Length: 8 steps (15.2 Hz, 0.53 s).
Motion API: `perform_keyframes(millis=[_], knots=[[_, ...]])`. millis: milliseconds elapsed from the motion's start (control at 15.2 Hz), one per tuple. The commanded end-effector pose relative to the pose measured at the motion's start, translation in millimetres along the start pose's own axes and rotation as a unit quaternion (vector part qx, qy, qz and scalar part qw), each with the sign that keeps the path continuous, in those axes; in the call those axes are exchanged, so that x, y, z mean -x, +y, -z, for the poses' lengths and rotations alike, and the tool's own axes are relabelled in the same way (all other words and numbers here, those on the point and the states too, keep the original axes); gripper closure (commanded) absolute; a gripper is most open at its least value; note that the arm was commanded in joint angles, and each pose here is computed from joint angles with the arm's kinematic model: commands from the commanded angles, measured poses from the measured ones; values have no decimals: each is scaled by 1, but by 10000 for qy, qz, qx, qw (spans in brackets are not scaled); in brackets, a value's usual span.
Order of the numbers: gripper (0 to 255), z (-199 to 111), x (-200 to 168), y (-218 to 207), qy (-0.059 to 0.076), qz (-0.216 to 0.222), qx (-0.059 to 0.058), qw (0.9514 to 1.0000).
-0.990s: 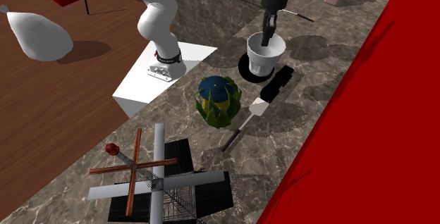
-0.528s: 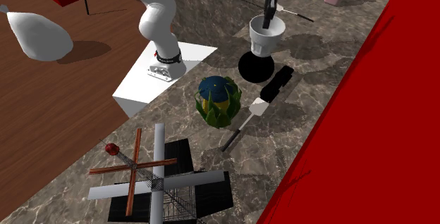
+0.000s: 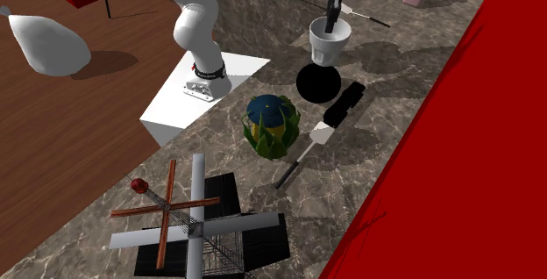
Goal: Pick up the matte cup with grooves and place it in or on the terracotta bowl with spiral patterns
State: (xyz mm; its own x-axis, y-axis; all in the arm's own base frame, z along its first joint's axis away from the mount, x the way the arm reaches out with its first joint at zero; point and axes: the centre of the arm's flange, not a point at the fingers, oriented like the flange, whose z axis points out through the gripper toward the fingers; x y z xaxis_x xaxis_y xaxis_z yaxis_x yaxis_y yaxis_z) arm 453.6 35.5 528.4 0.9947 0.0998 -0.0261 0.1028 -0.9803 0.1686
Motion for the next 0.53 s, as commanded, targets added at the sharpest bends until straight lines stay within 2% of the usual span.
perform_keyframes(millis=[0,462], knots=[[255,-11,0,-1,4,-1,0,10000],[255,-47,-1,-7,4,-1,0,10000]])
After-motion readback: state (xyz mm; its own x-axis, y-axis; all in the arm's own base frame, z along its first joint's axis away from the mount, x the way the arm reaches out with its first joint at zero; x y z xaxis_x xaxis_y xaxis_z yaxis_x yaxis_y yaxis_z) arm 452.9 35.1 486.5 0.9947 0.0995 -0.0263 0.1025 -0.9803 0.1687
